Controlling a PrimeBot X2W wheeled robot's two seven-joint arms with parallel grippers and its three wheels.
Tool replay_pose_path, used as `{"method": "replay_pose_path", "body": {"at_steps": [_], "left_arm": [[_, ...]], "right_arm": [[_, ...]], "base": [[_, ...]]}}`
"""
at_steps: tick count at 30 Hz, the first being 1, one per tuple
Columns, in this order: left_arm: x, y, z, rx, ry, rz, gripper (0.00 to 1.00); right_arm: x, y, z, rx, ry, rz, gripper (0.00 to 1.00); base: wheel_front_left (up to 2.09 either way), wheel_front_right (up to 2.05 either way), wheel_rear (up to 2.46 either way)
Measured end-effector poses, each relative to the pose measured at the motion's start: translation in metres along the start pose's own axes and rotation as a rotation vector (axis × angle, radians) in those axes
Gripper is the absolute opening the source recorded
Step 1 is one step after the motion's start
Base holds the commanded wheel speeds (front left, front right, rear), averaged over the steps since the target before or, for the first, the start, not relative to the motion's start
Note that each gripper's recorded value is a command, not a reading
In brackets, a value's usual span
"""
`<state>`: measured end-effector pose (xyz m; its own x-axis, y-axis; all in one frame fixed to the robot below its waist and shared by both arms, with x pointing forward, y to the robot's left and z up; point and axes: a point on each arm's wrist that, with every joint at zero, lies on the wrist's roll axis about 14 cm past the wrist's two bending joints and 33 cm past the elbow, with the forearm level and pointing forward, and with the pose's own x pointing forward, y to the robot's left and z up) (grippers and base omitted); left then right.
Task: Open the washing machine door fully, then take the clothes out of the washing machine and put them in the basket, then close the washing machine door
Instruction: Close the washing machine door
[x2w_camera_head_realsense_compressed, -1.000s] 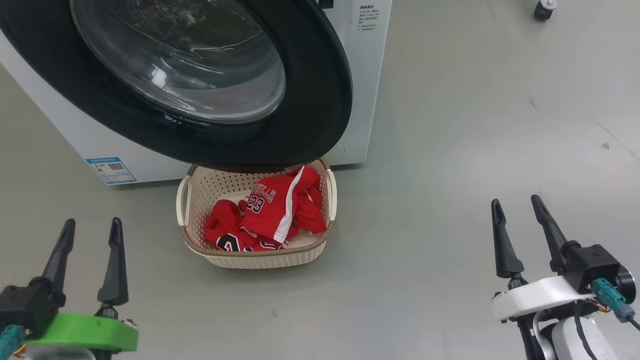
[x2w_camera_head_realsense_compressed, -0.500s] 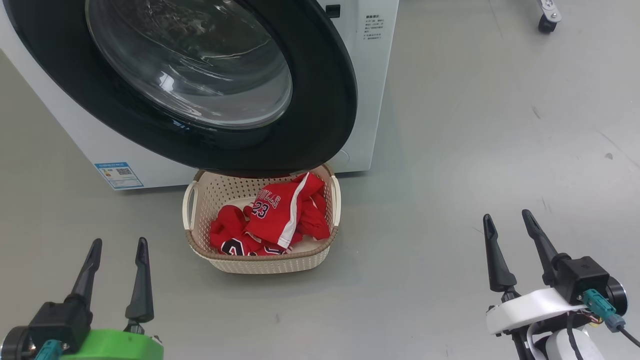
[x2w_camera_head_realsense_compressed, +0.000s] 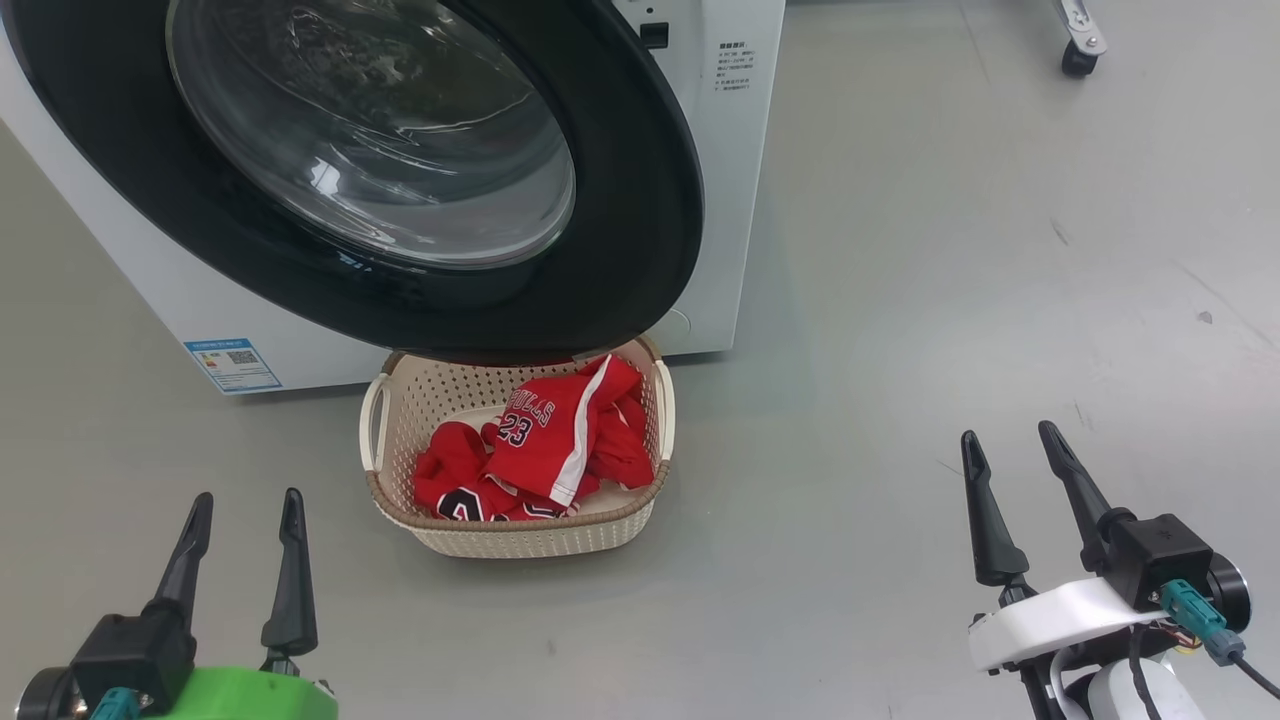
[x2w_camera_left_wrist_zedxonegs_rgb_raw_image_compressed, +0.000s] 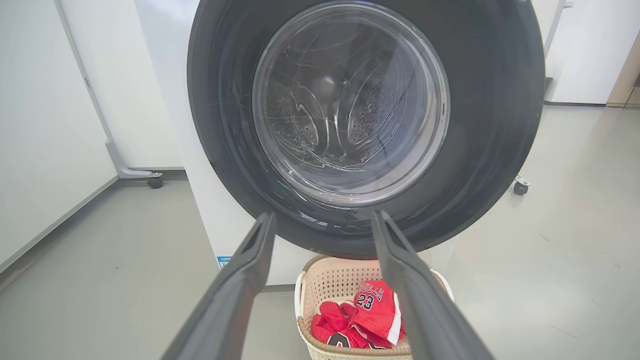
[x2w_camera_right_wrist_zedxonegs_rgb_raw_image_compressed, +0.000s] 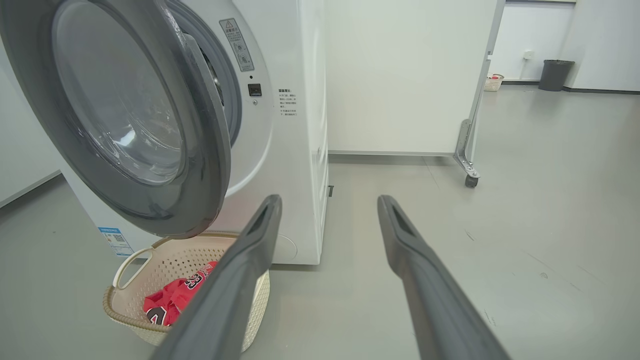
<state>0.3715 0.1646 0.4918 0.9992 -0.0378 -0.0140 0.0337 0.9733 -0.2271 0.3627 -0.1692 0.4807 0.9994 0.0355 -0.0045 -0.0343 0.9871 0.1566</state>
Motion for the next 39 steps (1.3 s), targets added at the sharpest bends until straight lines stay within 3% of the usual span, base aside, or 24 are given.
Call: {"method": "replay_pose_path", "body": {"at_steps": [6,7,31,39], "left_arm": [[0.000,-0.001,0.000,0.007,-0.001,-0.001,1.00],[0.000,-0.002,0.000,0.007,-0.001,-0.002,1.00],[-0.005,-0.009,0.000,-0.004,-0.005,-0.005,1.00],[-0.009,-0.005,-0.002,0.009,0.000,0.011,1.00]], "right_arm": [[-0.001,0.000,0.002,0.000,-0.007,-0.001,1.00],[-0.001,-0.001,0.002,0.003,-0.007,-0.004,0.00],[-0.002,-0.005,0.002,-0.028,0.015,0.012,0.00],[0.022,0.017,0.012,-0.043,-0.012,0.106,0.00]], "base": [[0.00,0.00,0.00],[0.00,0.00,0.00],[0.00,0.00,0.00],[0.00,0.00,0.00]]}}
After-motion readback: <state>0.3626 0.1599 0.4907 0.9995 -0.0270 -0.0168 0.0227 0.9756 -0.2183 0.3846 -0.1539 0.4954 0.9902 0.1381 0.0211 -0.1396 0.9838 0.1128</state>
